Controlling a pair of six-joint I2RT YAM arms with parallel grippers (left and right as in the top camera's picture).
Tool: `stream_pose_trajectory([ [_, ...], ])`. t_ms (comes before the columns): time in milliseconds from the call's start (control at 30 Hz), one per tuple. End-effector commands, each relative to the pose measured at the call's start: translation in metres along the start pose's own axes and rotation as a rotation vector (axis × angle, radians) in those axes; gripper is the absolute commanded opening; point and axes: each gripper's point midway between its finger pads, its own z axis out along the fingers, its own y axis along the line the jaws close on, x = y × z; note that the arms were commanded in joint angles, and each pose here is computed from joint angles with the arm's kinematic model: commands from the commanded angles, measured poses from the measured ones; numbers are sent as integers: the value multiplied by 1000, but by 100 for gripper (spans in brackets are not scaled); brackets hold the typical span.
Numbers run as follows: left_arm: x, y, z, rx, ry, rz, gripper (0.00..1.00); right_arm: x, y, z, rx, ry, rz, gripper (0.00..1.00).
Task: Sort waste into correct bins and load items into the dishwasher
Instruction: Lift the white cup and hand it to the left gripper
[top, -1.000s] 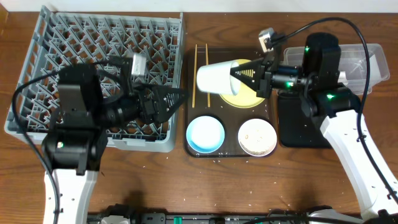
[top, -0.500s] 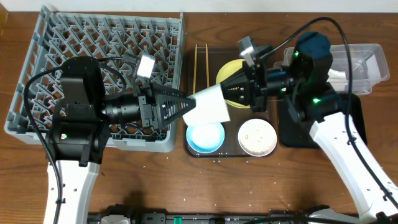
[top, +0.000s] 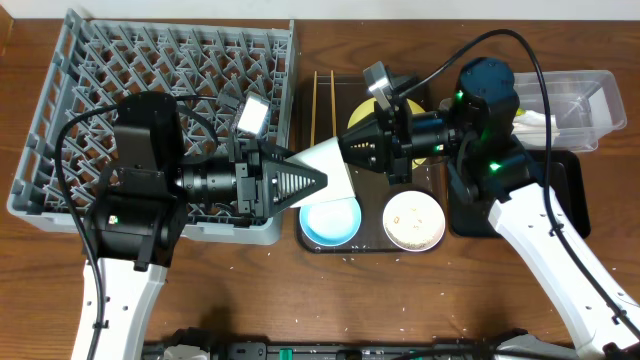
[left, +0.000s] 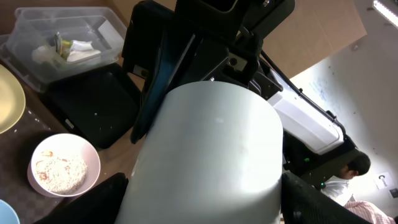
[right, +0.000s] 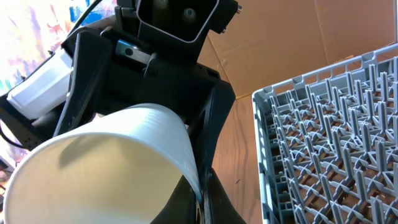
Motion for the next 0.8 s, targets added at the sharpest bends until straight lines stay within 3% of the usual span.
stream_pose_trajectory([
  [0,-2,-4,1,3,2,10,75,-13,0,-2,36,-33,2,1],
  [100,-2,-4,1,4,2,9,76,-20,-1,-6,43,-51,9,1],
  [167,-2,-4,1,4,2,9,86,-24,0,-8,45,-63,10,1],
  [467,-3,-5,1,4,-1,18,86,-24,6,-8,14,-53,0,1],
  [767,-11,-2,-5,-12,-31,41,64,-26,0,-19,36,-62,36,1],
])
